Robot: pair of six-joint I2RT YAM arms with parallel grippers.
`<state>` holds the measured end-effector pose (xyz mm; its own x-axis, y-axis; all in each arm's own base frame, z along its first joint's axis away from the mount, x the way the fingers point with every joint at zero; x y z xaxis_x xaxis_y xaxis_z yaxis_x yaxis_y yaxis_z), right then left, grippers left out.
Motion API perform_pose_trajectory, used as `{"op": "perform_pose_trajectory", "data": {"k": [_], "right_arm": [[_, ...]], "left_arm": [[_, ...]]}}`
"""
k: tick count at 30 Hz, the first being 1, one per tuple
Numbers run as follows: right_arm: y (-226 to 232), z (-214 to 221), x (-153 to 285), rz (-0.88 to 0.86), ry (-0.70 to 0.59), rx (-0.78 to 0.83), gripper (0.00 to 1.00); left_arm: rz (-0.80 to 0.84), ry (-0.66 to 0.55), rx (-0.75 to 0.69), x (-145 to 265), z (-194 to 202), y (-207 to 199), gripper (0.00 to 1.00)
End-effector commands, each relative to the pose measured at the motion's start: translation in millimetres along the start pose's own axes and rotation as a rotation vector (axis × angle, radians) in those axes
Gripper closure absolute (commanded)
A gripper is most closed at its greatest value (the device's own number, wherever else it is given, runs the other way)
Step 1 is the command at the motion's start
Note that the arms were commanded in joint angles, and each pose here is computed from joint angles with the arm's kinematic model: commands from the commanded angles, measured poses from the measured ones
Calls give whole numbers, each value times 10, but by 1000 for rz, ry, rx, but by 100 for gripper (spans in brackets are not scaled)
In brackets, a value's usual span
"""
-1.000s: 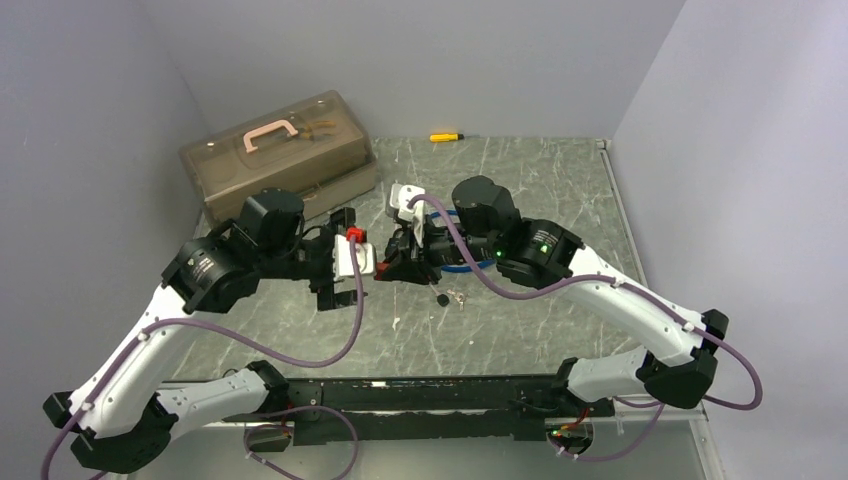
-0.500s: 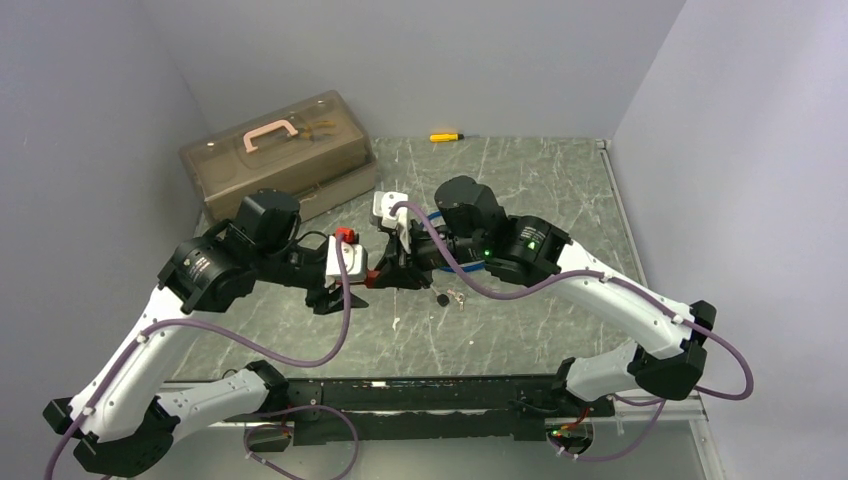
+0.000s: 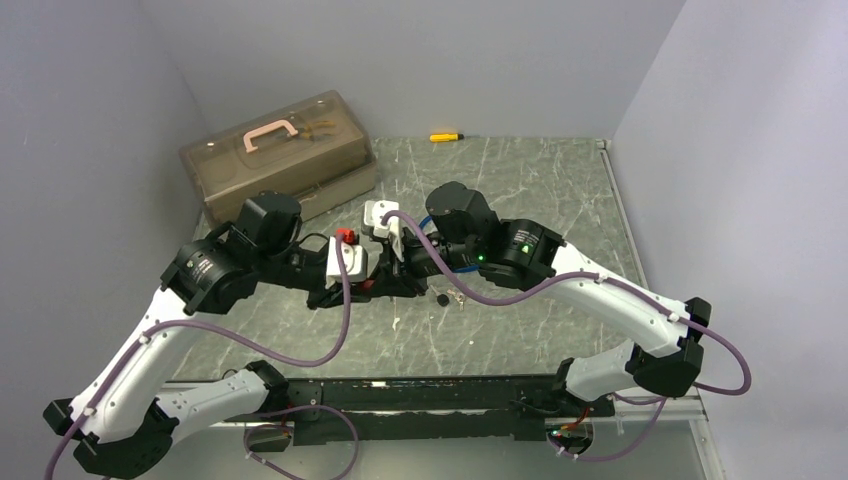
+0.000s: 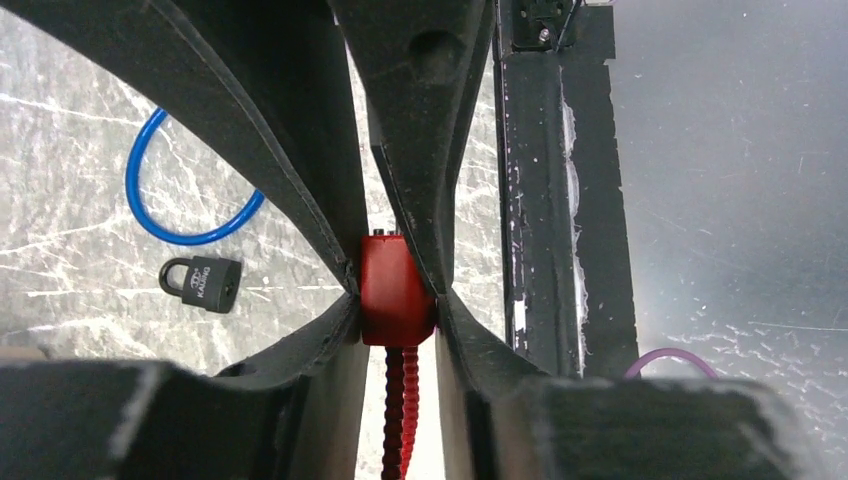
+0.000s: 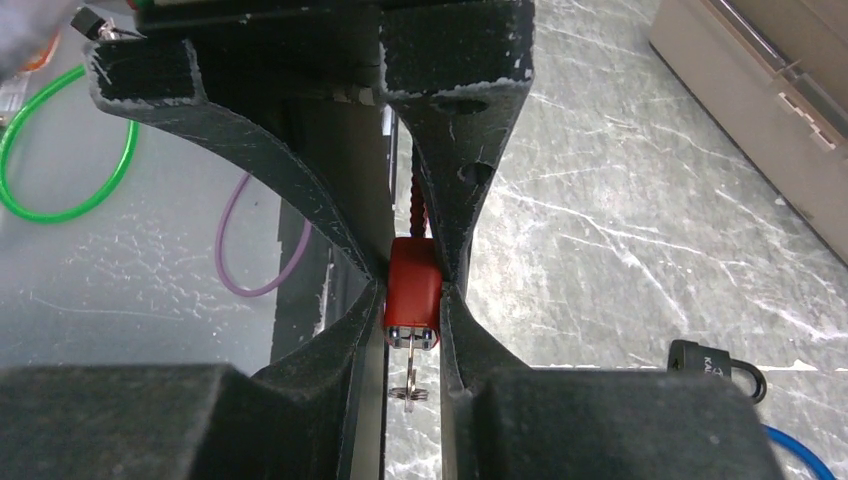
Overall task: Unlock with the key
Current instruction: Unlock the lock.
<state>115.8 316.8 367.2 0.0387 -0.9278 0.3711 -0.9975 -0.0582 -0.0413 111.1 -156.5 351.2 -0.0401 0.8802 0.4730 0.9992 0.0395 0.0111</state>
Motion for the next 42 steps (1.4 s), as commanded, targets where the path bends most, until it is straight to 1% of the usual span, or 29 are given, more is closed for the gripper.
{"op": "perform_pose_trajectory", "data": {"k": [1, 2, 4, 6, 7, 10, 11, 15, 16, 17, 18, 20, 21, 23, 28, 30, 31, 32, 33, 36, 42], "right_arm": [[-23, -324, 88, 22, -128, 66, 100], [-21, -327, 90, 21, -129, 65, 100], [-17, -340, 99, 20, -132, 65, 100], [-14, -348, 94, 16, -134, 64, 100], [-8, -356, 91, 10, -138, 64, 100], [-3, -361, 57, -2, -140, 60, 100], [-1, -361, 41, -5, -139, 59, 100], [14, -359, -14, -26, -140, 49, 100], [20, -357, -25, -32, -140, 46, 99], [21, -358, -22, -33, -139, 46, 97], [23, -359, -15, -33, -137, 45, 92], [9, -370, 29, -7, -127, 47, 72], [-8, -381, 68, 20, -123, 53, 65], [-45, -407, 175, 88, -119, 65, 57], [-201, -458, 504, 336, -132, 45, 47], [-275, -431, 640, 461, -140, 13, 45], [-302, -397, 680, 509, -140, -1, 46], [-324, -362, 721, 560, -146, -17, 49], [-350, -321, 759, 609, -150, -36, 57], [-421, -203, 833, 740, -169, -94, 99], [-573, -31, 659, 844, -134, -180, 100]], "left_arm": [[39, -19, -15, 4, 36, -83, 63], [38, -18, -13, 3, 49, -89, 57], [34, -15, -15, 7, 66, -94, 51], [32, -18, -18, 6, 69, -95, 49], [33, -19, -20, 6, 64, -91, 51], [26, -25, -26, 10, 25, -71, 61], [21, -31, -29, 15, 5, -63, 67], [-15, -38, -33, 27, -41, -15, 100], [-23, -35, -34, 28, -38, -8, 100], [-32, -30, -34, 28, -29, 2, 100], [-43, -23, -31, 27, -15, 14, 100], [-68, -15, -24, 34, -3, 35, 100], [-83, -14, -15, 39, -3, 48, 100], [-105, -16, 2, 51, -13, 75, 100], [-117, -20, 40, 61, -31, 104, 100], [-117, -31, 46, 69, -54, 102, 100], [-120, -36, 49, 76, -64, 102, 100], [-128, -43, 51, 89, -86, 110, 100], [-133, -49, 53, 100, -107, 116, 100], [-154, -71, 72, 135, -192, 145, 100], [-151, -126, 97, 185, -384, 168, 100]]}}
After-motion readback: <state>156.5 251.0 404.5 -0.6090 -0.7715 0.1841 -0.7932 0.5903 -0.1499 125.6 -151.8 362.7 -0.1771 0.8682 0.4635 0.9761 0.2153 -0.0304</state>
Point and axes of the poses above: each gripper's point midway between its finger pads, its own x axis back along the fingers, its own y axis along the line the jaws close on, z = x × y, the point moved 7 cm from there along x, back along the fingers, and after that the axes turned 6 degrees about x, right-handed, at the moved point
